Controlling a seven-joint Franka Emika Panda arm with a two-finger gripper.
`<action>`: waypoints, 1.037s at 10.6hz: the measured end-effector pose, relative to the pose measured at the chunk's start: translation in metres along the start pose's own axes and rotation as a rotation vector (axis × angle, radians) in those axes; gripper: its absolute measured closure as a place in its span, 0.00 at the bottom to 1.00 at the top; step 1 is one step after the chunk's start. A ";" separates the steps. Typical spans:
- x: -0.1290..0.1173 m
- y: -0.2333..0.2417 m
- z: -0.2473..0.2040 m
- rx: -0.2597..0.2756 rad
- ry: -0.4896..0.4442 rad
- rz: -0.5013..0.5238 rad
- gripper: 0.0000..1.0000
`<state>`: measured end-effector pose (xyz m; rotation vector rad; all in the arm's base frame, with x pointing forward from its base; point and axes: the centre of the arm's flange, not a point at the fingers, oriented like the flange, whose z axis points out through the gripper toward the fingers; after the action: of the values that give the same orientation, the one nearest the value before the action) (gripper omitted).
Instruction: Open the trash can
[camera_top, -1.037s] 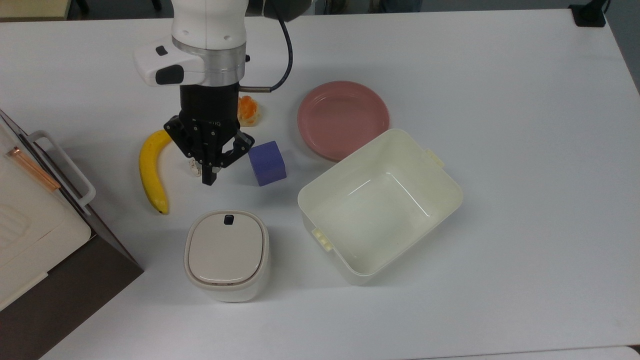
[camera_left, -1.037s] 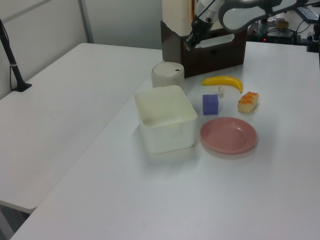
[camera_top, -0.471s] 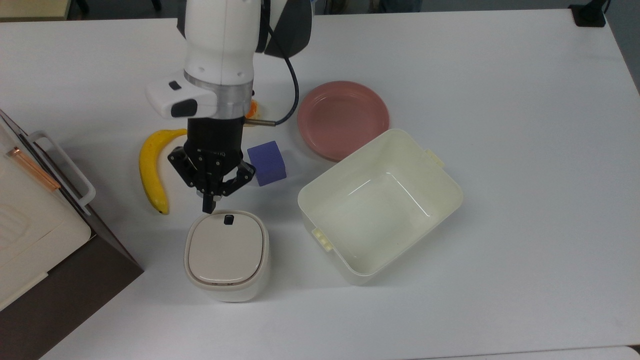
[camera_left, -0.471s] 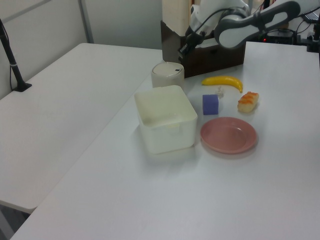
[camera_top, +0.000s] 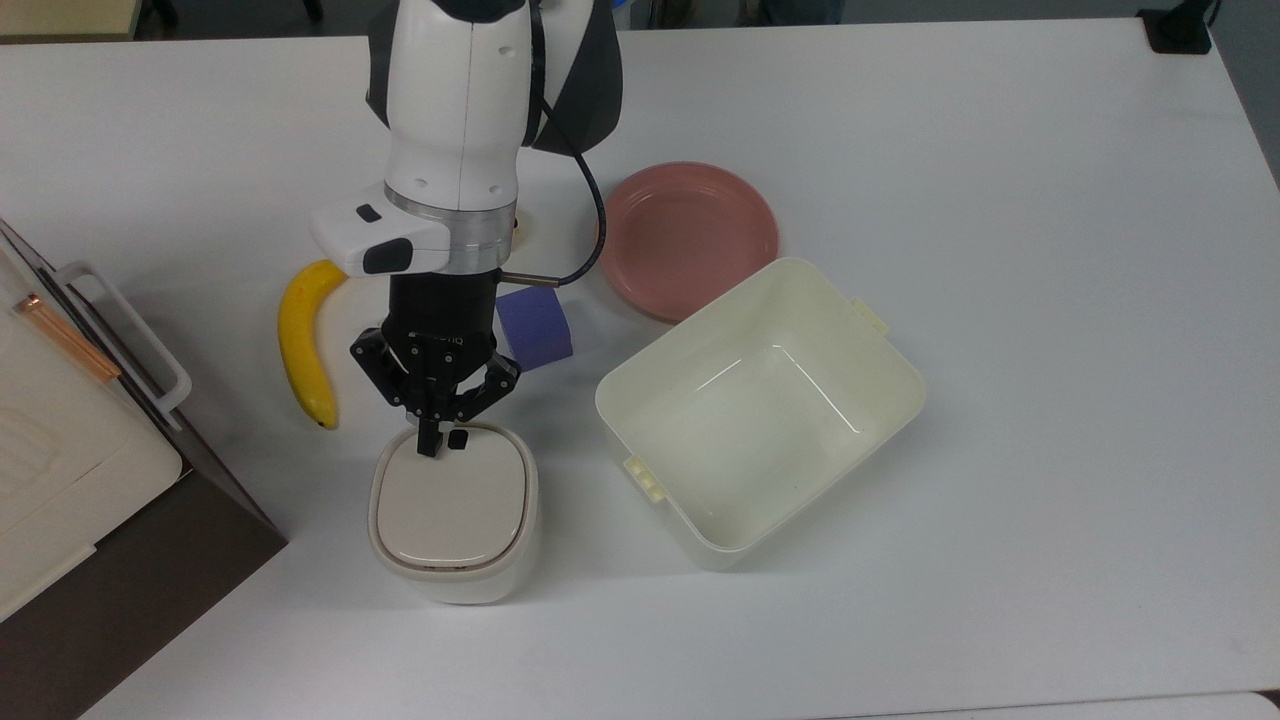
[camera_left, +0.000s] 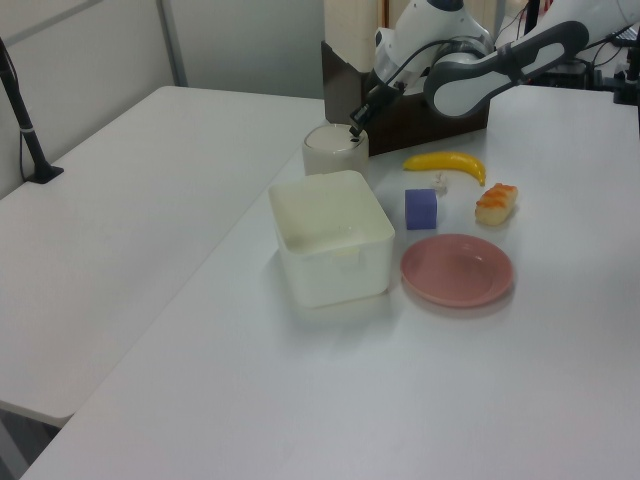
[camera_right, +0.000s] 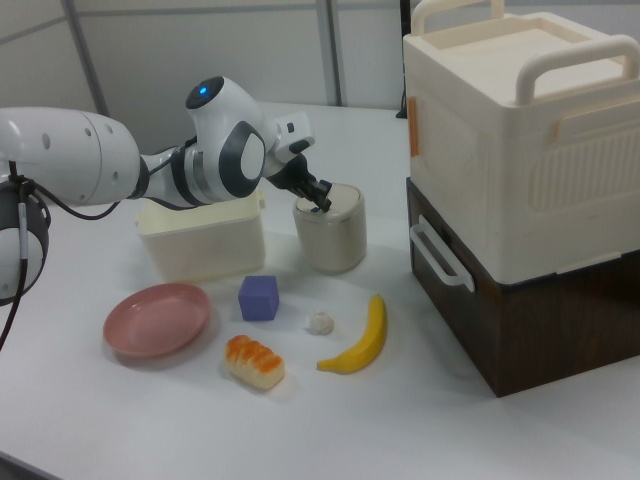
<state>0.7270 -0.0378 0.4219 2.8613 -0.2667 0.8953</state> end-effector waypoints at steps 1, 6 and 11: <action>0.000 0.000 0.000 0.000 0.000 0.000 0.99; -0.002 -0.008 0.001 -0.027 0.011 -0.070 0.99; -0.006 -0.015 0.002 -0.060 0.023 -0.150 0.99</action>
<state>0.7265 -0.0231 0.4161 2.7702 -0.0739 0.8753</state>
